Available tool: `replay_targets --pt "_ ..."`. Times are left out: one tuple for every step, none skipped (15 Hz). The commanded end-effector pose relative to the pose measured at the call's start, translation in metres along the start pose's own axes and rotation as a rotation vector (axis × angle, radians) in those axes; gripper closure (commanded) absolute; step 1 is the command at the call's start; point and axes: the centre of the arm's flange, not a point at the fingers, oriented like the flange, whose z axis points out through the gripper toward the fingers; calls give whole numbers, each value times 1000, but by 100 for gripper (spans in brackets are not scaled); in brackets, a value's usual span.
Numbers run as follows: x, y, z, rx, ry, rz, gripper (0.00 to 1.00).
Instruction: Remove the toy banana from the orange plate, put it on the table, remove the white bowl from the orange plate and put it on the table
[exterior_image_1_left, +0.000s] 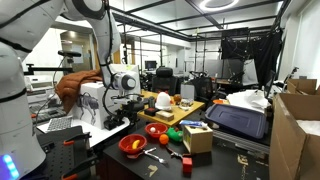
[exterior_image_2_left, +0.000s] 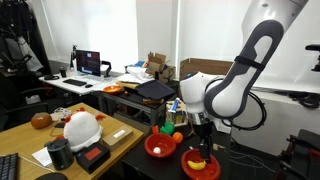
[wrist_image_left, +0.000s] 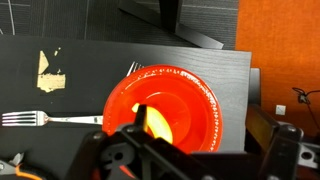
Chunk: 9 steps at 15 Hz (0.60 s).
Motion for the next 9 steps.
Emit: replay_targets --pt "-2 -7 0 -52 16 -63 0" --pt "0 -10 1 -62 25 -77 0" --pt "2 -11 2 -77 30 -85 0" --pt "5 -13 4 -87 33 -96 0" --pt "7 -13 6 -86 36 -106 0" --pt "11 -14 13 -82 36 -110 0" --pt "15 -15 20 -73 37 -109 0" --pt "19 -14 27 -70 43 -104 0" --pt "25 -13 34 -57 56 -102 0"
